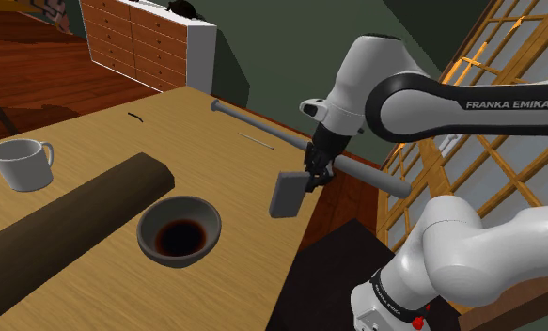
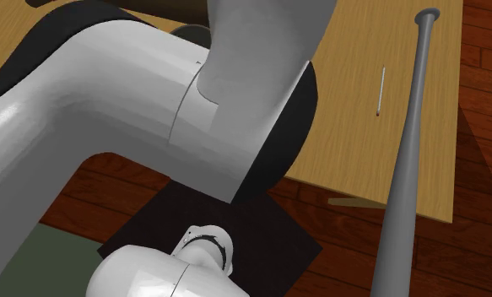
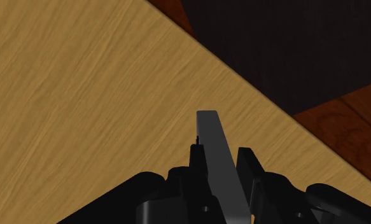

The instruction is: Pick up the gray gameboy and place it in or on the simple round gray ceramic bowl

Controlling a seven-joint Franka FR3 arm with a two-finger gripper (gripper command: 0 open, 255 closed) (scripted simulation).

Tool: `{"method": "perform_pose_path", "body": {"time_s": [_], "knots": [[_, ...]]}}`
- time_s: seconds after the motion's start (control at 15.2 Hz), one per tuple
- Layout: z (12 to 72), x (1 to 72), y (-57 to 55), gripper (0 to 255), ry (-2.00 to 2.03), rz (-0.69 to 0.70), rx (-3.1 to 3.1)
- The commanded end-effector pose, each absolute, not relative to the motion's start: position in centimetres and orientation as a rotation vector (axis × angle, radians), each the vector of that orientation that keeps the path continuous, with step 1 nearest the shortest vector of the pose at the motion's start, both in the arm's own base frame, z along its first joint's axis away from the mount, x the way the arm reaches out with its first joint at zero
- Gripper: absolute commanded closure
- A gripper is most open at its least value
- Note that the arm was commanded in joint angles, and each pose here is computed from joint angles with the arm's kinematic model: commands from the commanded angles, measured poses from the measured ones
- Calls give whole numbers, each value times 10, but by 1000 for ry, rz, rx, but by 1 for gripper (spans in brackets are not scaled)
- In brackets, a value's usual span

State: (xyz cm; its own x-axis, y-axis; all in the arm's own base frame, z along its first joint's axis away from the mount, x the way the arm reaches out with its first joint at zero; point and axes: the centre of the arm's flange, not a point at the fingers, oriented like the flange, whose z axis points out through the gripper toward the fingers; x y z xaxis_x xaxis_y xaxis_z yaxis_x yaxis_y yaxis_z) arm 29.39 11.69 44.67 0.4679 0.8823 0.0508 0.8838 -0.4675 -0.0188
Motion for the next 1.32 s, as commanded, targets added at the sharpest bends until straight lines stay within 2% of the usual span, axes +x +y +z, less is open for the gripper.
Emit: {"method": "perform_pose_path", "body": {"time_s": [0.0, 1.25], "knots": [[457, 294, 119, 255, -1598, -52, -2655], [557, 294, 119, 255, -1598, -52, -2655]]}}
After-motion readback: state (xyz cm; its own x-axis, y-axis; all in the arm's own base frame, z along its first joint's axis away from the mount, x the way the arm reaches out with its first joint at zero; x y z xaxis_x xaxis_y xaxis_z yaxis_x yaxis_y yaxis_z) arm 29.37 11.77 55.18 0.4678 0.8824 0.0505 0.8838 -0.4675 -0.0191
